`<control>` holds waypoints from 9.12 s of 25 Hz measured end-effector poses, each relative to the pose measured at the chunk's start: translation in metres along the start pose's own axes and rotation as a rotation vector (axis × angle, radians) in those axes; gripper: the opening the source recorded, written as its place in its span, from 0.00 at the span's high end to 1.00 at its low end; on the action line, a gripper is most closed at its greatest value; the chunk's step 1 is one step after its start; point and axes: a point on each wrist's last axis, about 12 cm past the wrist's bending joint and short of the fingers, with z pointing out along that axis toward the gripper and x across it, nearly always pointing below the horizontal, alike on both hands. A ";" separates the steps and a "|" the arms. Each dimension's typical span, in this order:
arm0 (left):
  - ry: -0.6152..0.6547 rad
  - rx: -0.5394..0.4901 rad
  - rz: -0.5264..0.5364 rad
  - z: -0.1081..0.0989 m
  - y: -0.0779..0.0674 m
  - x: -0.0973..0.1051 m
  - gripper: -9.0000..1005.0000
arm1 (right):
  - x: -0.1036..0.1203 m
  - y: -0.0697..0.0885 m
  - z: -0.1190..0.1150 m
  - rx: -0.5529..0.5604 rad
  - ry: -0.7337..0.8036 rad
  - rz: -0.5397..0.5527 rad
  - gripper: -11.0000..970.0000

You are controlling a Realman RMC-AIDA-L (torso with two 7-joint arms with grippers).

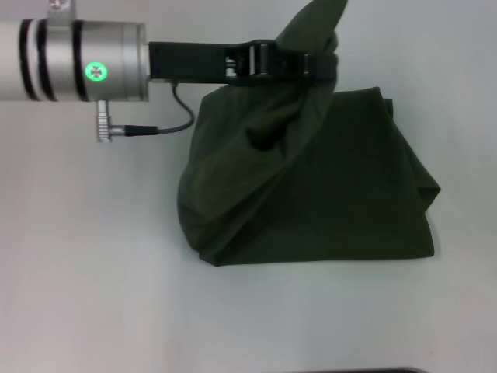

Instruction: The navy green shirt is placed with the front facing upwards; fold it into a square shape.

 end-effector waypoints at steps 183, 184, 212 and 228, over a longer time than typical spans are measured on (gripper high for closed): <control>-0.462 -0.246 0.376 -0.088 0.030 0.067 0.05 | 0.014 -0.011 0.118 0.121 0.436 0.423 0.92; -0.462 -0.245 0.376 -0.088 0.030 0.067 0.05 | 0.014 -0.011 0.117 0.123 0.435 0.425 0.91; -0.461 -0.254 0.376 -0.089 0.031 0.067 0.05 | 0.031 -0.023 0.101 0.237 0.380 0.450 0.59; -0.457 -0.257 0.386 -0.093 0.030 0.067 0.05 | 0.000 -0.023 0.117 0.188 0.366 0.465 0.41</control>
